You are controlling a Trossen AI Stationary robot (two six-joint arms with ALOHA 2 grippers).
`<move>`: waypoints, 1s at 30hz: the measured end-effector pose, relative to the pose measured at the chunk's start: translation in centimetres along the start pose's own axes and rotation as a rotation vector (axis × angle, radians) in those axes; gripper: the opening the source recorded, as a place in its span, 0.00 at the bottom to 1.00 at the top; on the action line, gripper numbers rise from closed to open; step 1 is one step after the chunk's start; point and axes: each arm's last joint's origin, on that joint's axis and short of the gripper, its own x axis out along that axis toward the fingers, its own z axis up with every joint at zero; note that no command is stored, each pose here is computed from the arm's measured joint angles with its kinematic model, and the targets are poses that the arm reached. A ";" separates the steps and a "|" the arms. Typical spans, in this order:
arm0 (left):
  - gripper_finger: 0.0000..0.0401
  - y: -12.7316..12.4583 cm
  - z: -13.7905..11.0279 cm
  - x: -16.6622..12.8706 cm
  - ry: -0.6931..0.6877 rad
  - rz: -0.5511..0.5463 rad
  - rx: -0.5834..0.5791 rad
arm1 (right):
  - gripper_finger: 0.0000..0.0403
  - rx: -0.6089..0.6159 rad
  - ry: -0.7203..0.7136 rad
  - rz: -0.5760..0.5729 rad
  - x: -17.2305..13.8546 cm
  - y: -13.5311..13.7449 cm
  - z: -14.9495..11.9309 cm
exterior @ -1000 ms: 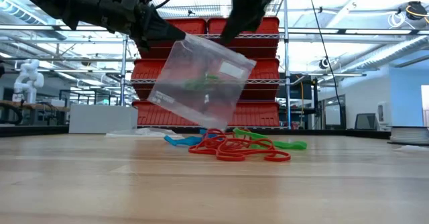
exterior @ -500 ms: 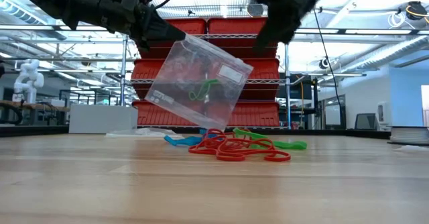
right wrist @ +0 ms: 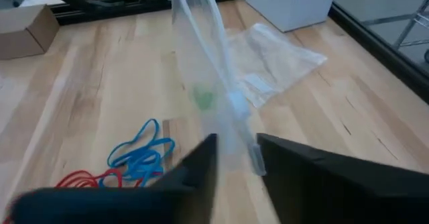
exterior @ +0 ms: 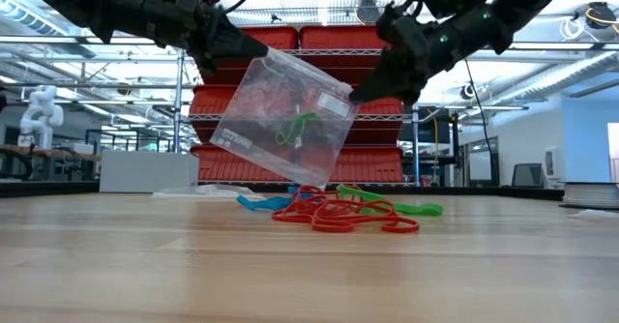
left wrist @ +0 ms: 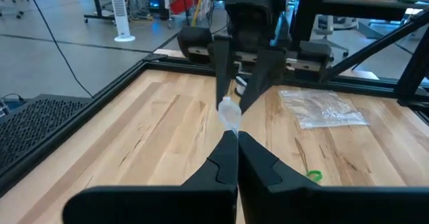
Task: Sort rubber bands
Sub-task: Put the green rubber band into the top right transparent zip lock bag
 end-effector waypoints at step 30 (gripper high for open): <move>0.00 0.3 -0.8 2.0 -0.052 0.016 0.000 | 0.00 0.022 0.048 -0.061 -0.7 -0.4 2.5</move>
